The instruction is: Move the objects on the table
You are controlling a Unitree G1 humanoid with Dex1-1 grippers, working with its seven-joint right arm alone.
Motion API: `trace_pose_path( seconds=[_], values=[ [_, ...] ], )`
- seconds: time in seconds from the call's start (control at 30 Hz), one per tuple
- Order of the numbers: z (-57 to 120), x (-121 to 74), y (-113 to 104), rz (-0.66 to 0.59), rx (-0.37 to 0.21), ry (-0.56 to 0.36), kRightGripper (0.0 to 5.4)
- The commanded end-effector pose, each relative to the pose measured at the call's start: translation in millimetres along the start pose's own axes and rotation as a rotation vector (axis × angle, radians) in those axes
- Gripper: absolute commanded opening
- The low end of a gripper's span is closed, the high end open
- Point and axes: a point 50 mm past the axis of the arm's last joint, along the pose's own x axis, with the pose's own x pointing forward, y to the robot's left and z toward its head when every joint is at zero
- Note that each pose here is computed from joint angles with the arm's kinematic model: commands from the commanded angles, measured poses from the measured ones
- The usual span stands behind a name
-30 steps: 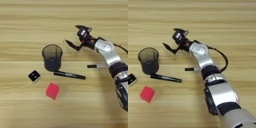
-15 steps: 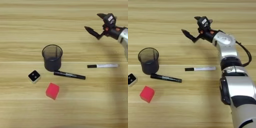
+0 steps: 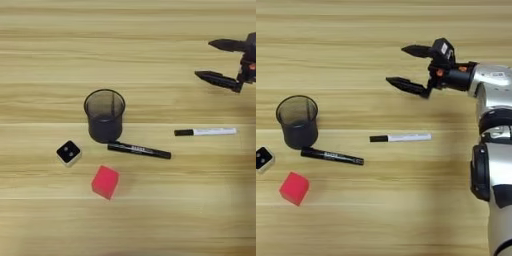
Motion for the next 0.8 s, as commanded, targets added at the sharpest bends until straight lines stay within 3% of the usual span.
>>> trace_pose_path(
  seconds=[0.03,0.33,0.8],
  values=[
    [24.9,-21.8,-14,-0.023,-0.090,-0.016,5.38],
    [-7.7,-37.7,3,0.085,-0.072,0.198,5.38],
    [-40.2,-40.4,20,0.130,-0.059,0.383,5.38]
  ],
)
